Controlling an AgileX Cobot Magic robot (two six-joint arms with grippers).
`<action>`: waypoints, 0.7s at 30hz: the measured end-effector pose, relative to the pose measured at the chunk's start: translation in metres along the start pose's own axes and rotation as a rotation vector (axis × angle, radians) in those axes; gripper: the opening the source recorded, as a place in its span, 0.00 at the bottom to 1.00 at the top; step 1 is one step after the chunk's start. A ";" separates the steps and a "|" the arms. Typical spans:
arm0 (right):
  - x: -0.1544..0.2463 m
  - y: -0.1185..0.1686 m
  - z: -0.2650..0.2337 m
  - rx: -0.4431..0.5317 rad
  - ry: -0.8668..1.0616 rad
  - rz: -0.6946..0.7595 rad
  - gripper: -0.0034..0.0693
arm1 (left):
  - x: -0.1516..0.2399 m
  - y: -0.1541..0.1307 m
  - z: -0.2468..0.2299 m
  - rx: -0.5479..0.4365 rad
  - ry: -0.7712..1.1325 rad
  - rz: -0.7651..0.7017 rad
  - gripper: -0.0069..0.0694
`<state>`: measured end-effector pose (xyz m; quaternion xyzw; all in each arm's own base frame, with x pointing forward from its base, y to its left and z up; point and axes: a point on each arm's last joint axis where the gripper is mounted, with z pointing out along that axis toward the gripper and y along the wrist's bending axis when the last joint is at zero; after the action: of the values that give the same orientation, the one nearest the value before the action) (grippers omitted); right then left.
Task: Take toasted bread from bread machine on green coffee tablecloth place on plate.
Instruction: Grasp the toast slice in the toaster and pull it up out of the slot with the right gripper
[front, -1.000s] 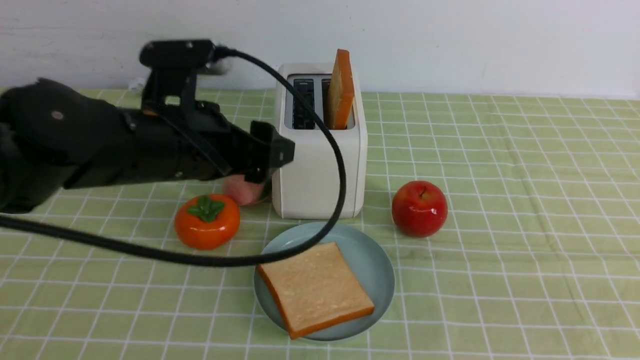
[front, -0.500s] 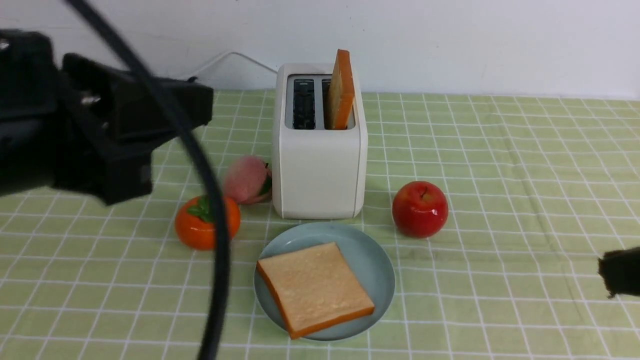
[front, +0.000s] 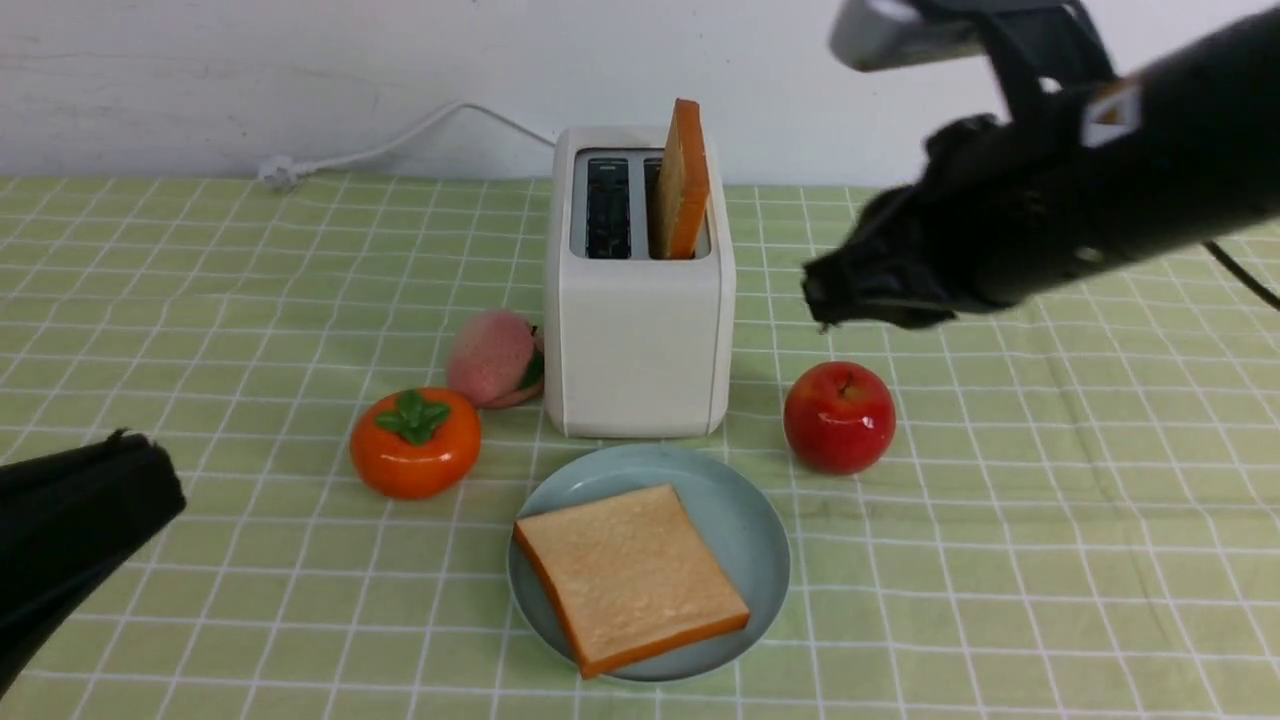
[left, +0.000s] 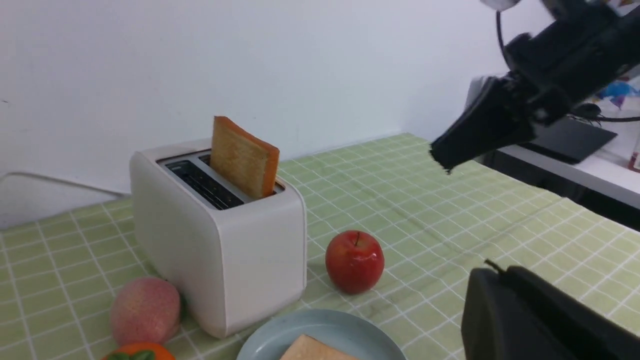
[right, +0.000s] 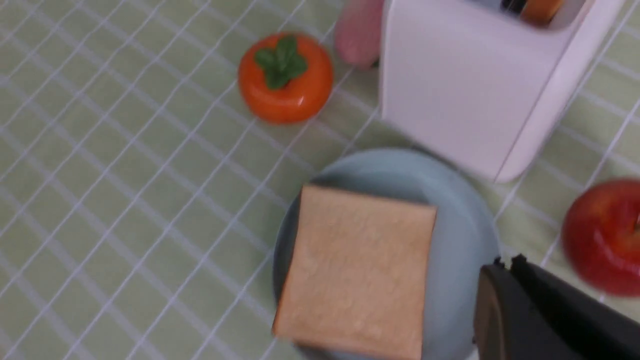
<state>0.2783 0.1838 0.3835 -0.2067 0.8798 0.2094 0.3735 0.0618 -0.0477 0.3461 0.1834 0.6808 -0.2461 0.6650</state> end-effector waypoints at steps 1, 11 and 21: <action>-0.002 -0.001 0.005 0.008 -0.005 0.001 0.09 | 0.000 0.000 0.000 -0.005 -0.006 0.000 0.07; -0.054 -0.030 0.107 0.112 -0.140 0.126 0.61 | 0.000 0.005 0.000 -0.047 -0.049 -0.005 0.07; -0.060 -0.062 0.172 0.147 -0.164 0.225 0.94 | 0.001 0.004 0.001 -0.038 -0.036 -0.005 0.07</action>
<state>0.4465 0.2349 0.3057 -0.0612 0.8769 0.2010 0.4323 0.0646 -0.0448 0.3446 0.1643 0.6737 -0.2380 0.6801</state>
